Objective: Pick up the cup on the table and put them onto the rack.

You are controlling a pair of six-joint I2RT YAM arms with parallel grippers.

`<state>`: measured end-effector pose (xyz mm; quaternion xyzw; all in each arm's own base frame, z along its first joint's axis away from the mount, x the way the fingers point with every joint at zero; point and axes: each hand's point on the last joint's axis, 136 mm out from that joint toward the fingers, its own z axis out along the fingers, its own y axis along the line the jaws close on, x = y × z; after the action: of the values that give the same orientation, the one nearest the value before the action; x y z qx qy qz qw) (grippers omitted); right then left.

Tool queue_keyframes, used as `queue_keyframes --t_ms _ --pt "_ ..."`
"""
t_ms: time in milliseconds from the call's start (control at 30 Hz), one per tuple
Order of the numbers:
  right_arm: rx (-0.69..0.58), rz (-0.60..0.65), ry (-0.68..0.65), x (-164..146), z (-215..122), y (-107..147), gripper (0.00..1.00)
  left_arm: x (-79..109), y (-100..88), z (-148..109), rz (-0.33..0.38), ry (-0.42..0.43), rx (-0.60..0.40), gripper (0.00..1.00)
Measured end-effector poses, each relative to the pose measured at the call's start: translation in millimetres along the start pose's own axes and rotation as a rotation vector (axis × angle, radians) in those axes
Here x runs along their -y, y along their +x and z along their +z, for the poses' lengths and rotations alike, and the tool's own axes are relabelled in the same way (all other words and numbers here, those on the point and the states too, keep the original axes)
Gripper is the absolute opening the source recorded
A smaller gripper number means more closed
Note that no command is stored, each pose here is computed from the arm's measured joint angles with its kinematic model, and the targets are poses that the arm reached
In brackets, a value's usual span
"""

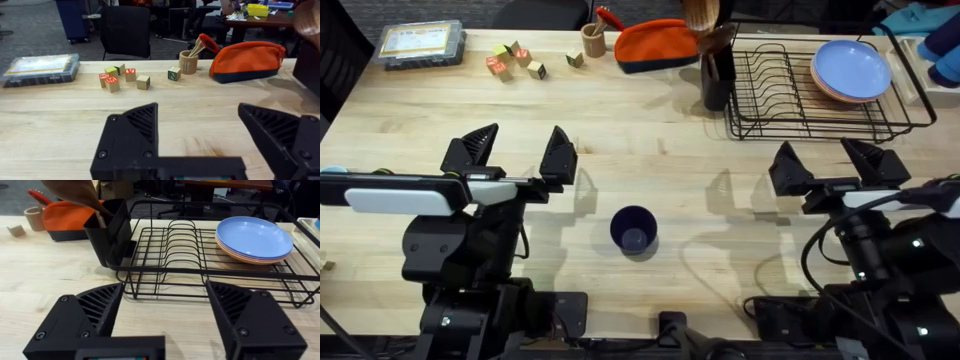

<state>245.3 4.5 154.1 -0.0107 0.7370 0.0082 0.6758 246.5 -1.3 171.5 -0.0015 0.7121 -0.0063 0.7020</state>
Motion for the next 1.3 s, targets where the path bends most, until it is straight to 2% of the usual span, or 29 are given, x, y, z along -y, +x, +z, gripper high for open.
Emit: queue_keyframes --t_ms 467,600,767,867,1000,1067,1167,1300 --pt "-0.002 -0.003 0.008 1 0 0 0.997 -1.4 1.5 0 0.0 -0.008 -0.006 0.993" --pt "-0.036 -0.002 0.007 1 -2 3 0.996 -0.2 17.9 -2 0.0 -0.001 -0.095 0.993" --pt "-0.185 0.002 0.007 1 -19 5 0.996 0.4 24.9 -22 -0.001 0.001 -0.264 0.993" --pt "-0.235 0.003 0.007 1 -33 -18 0.996 0.8 3.0 -35 -0.001 0.001 -0.273 0.993" --pt "-0.28 0.004 0.006 0 -47 -58 0.995 5.4 -48.0 -50 -0.004 0.025 -0.216 0.993" --pt "-0.312 0.004 0.006 0 -51 -75 0.997 8.2 -67.6 -56 -0.005 0.04 -0.214 0.993" --pt "-0.356 0.006 0.005 0 -49 -100 0.997 12.7 -85.2 -60 -0.01 0.064 -0.263 0.993" --pt "-0.42 0.01 -0.007 -1 -39 -123 0.996 16.7 -95.9 -61 -0.019 0.084 -0.391 0.993"
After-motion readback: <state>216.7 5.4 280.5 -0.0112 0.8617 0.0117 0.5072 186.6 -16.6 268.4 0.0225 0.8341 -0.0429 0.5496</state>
